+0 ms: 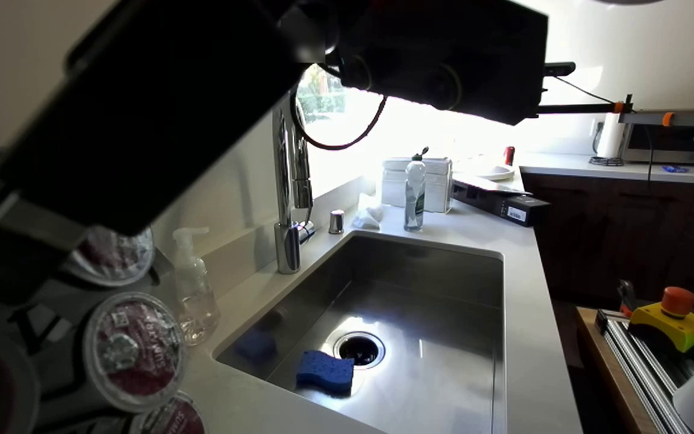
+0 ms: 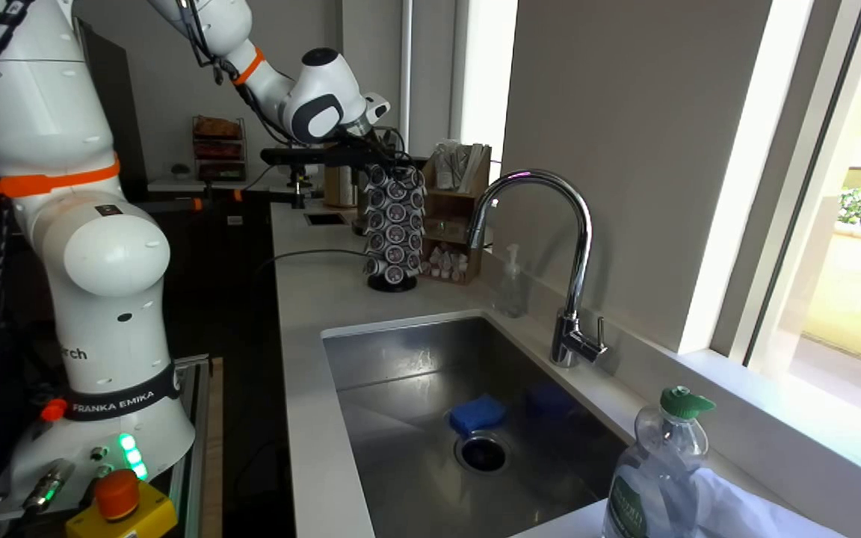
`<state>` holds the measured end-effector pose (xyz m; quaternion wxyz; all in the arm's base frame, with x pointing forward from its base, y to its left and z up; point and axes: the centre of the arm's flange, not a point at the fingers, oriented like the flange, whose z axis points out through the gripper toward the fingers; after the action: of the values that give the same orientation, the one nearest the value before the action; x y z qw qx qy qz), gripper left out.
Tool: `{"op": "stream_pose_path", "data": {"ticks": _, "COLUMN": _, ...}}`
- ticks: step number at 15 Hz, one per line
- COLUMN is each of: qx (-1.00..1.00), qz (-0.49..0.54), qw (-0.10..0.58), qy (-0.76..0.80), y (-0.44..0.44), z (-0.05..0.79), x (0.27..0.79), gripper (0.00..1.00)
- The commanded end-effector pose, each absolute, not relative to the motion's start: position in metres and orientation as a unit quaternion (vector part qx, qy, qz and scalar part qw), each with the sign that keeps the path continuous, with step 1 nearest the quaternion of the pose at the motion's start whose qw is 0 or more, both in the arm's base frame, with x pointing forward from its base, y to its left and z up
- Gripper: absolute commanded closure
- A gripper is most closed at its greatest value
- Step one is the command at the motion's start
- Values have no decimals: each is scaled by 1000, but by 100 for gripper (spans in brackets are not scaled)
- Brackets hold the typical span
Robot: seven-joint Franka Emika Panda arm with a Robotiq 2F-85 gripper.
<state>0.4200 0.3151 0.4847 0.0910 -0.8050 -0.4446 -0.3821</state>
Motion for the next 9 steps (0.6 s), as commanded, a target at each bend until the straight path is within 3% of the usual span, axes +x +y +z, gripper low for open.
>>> {"op": "stream_pose_path", "data": {"ticks": 1, "qx": -802, "qz": -394, "qw": 86, "qy": -441, "y": 318, "z": 485, "x": 417, "gripper": 75}}
{"op": "stream_pose_path", "data": {"ticks": 9, "qx": -807, "qz": -386, "qw": 77, "qy": -439, "y": 313, "z": 492, "x": 410, "gripper": 75}}
